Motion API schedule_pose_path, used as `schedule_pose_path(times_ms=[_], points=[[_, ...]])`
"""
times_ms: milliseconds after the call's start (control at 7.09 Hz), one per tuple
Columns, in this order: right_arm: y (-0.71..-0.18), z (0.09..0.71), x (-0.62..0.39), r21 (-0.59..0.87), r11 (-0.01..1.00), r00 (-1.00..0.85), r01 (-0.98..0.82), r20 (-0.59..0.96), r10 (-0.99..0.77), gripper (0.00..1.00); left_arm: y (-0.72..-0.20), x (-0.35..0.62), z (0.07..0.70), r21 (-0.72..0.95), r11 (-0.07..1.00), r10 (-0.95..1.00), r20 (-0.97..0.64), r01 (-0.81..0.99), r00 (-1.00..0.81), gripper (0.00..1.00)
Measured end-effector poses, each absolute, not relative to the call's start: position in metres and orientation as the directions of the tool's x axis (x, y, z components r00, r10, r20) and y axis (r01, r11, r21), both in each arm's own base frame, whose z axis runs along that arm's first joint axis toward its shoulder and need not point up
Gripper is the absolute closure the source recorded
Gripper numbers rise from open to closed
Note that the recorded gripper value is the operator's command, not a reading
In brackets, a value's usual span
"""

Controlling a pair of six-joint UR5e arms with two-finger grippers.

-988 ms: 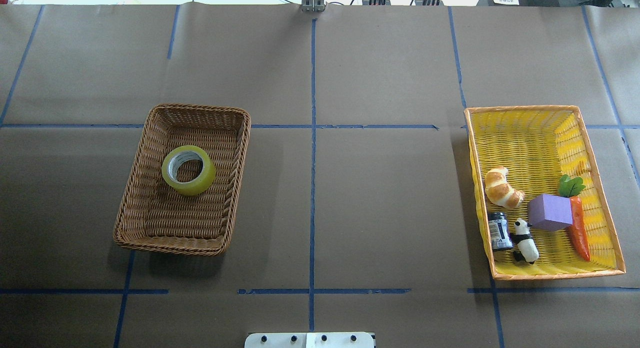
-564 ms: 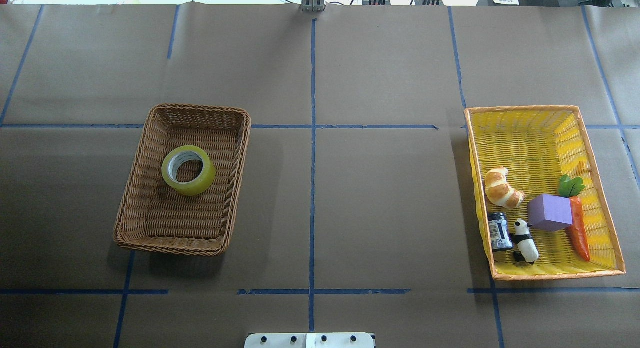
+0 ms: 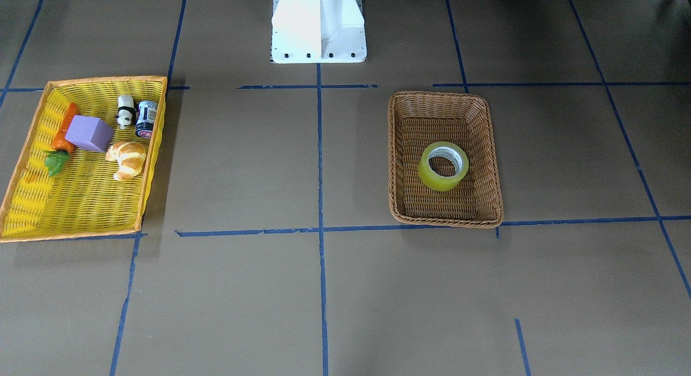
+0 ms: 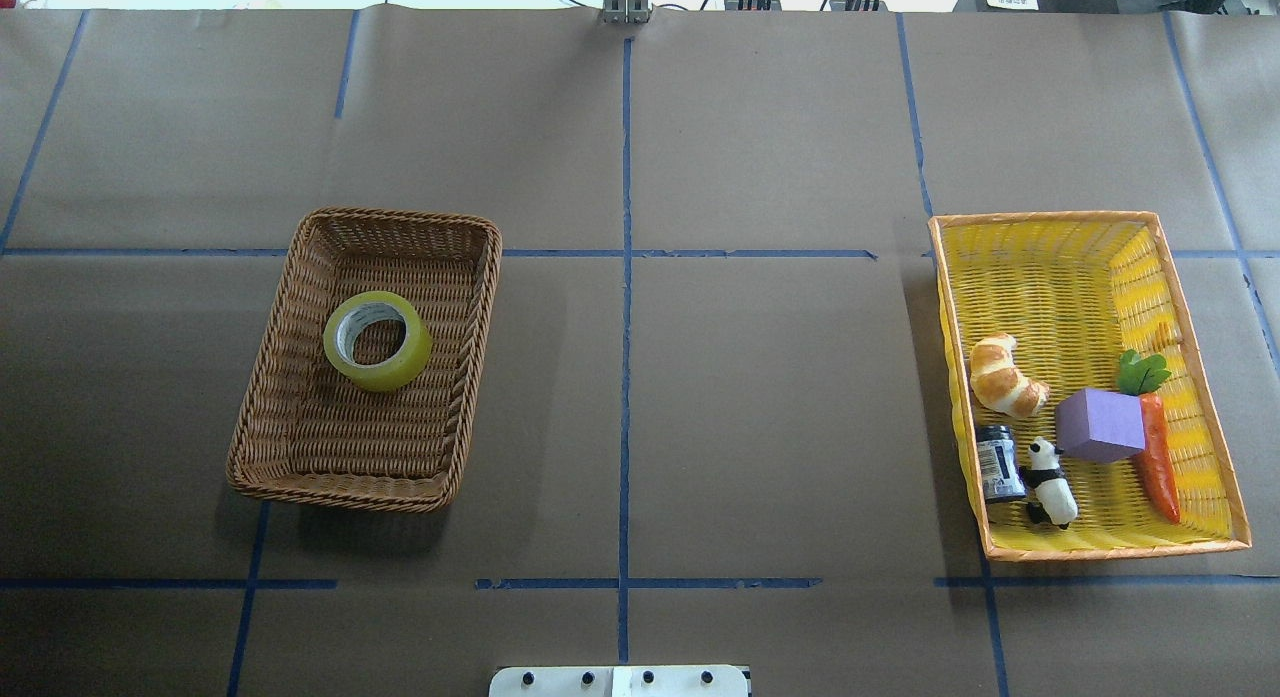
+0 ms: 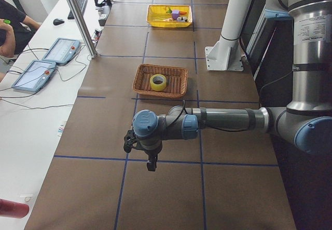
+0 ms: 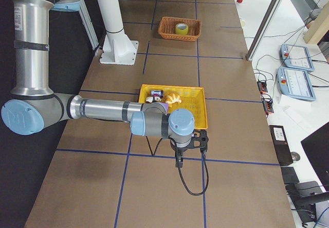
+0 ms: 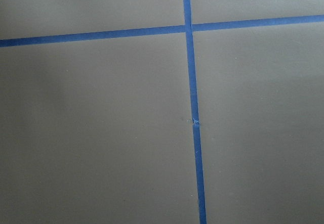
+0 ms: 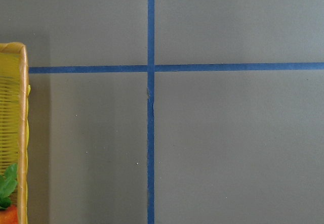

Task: Move tape to another basket

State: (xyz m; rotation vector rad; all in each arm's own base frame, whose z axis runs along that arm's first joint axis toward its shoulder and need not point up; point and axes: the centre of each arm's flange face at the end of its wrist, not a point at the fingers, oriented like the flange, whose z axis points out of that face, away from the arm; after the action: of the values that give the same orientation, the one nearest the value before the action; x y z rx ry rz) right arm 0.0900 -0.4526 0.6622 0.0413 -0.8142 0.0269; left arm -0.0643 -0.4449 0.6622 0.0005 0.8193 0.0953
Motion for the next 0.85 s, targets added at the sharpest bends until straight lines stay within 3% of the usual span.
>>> schedule_pose_path(times_ms=[847], points=[[-0.4486,0.6645,0.0899,0.035,0.999,0.686,-0.038,0.727,0.0,0.0,-0.4432,-0.0643,0.6644,0.033,0.996,0.082,-0.73,-0.085,0.679,0.0]])
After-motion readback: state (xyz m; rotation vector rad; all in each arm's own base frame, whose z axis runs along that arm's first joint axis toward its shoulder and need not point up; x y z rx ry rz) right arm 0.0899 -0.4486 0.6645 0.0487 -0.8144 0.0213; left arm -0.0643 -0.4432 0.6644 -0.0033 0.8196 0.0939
